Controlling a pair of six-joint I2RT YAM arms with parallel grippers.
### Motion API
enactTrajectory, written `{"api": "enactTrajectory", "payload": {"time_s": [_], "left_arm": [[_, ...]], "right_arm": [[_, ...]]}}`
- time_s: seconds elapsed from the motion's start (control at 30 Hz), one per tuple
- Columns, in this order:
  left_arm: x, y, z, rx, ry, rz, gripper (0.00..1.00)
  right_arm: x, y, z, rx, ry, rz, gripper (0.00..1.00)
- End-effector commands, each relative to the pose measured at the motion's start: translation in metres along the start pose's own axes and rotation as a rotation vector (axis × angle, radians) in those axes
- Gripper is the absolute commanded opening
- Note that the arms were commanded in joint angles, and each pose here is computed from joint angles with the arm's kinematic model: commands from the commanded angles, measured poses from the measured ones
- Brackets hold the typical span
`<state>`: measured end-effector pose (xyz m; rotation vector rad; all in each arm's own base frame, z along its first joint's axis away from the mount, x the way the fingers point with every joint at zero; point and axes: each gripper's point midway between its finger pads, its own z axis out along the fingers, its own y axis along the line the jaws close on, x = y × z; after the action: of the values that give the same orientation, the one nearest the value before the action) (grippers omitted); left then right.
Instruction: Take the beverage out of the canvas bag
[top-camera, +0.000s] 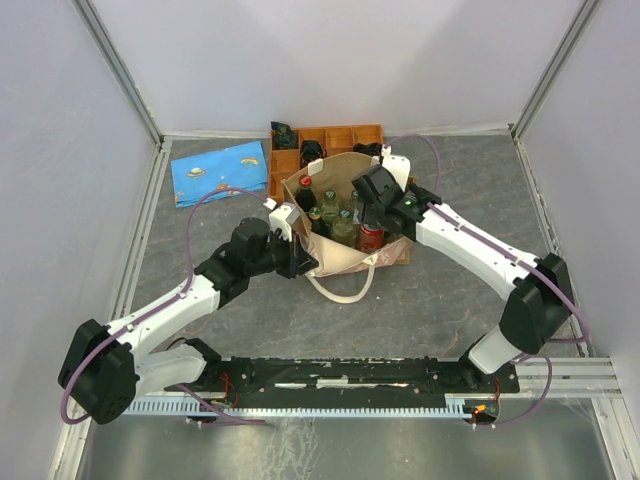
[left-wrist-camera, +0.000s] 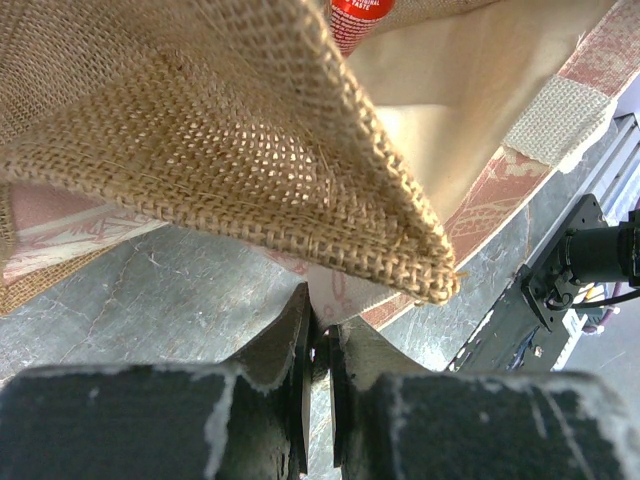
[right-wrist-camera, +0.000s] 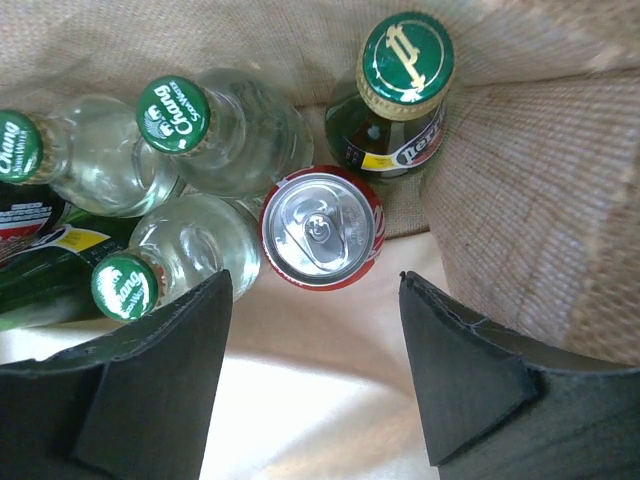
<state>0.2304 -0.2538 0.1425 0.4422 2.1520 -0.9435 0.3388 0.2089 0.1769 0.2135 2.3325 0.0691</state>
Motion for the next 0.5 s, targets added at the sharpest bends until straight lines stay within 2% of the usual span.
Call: {"api": "enactTrajectory", "payload": {"time_s": [0.0, 0.23, 0.47], "left_arm": [[0.029, 0.006, -0.003, -0.018, 0.115, 0.012, 0.03], [0.031, 0.007, -0.004, -0.022, 0.120, 0.010, 0.03], [0.032, 0.007, -0.004, -0.020, 0.126, 0.008, 0.03]], "right_arm": [[0.008, -0.001, 0.012, 0.051, 0.019, 0.061, 0.76], [0.023, -0.008, 0.030, 0.133, 0.044, 0.095, 0.77], [0.023, -0.006, 0.037, 0.136, 0.017, 0.153, 0.77]]}}
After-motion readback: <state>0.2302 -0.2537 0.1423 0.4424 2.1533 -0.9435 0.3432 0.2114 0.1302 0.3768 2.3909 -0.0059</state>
